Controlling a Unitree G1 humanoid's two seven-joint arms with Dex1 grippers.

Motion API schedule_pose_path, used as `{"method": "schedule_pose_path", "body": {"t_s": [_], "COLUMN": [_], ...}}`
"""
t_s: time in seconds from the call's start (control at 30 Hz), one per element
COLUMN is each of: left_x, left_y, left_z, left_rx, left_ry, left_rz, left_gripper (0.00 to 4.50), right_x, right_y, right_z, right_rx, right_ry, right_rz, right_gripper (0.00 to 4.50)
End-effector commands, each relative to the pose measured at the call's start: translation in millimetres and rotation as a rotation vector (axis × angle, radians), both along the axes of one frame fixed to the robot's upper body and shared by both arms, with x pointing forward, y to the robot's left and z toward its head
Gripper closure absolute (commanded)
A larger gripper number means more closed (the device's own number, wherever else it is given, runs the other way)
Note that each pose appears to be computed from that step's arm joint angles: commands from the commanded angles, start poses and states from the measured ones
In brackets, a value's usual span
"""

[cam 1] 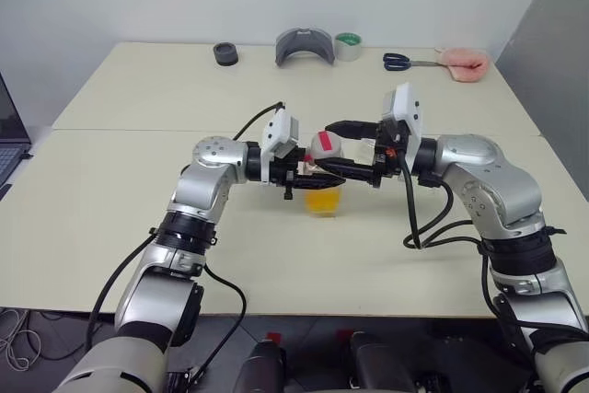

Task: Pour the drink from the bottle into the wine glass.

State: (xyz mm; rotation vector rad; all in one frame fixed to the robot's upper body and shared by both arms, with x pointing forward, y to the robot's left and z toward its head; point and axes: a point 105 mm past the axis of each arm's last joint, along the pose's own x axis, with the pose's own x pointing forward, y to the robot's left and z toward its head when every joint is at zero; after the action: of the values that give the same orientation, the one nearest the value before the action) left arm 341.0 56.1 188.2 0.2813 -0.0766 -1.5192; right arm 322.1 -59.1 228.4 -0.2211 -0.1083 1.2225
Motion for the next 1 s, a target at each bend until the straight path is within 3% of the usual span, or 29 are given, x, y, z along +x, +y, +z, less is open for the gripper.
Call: {"method": "schedule_pose_path", "body": {"t_s": [0.03,0.27,0.43,1.0], "left_x": [-6,-9,-9,-10], "left_y": [-2,-4,-5,-8], "left_z": [17,13,11,10], "left_rx": [-0.05,-0.056,-0.055,-0.056], "left_ry": [-0.059,-0.05,-0.043,-0.045], "left_rz": [-0.029,-0.035,-0.042,-0.051], "left_gripper": [2.78,2.78,2.78,2.78], "right_x": [-9,-39,-47,-24], "right_y": [-9,-8,7,7], "right_z": [18,21,24,27], "right_rx": [0.038,0.083,0.125,0.114], "right_ry": [-0.057,-0.088,-0.132,-0.21], "right_rz": [-0.043,-0.106,-0.167,-0.277], "right_gripper": [0.0,0.0,0.0,0.0]}}
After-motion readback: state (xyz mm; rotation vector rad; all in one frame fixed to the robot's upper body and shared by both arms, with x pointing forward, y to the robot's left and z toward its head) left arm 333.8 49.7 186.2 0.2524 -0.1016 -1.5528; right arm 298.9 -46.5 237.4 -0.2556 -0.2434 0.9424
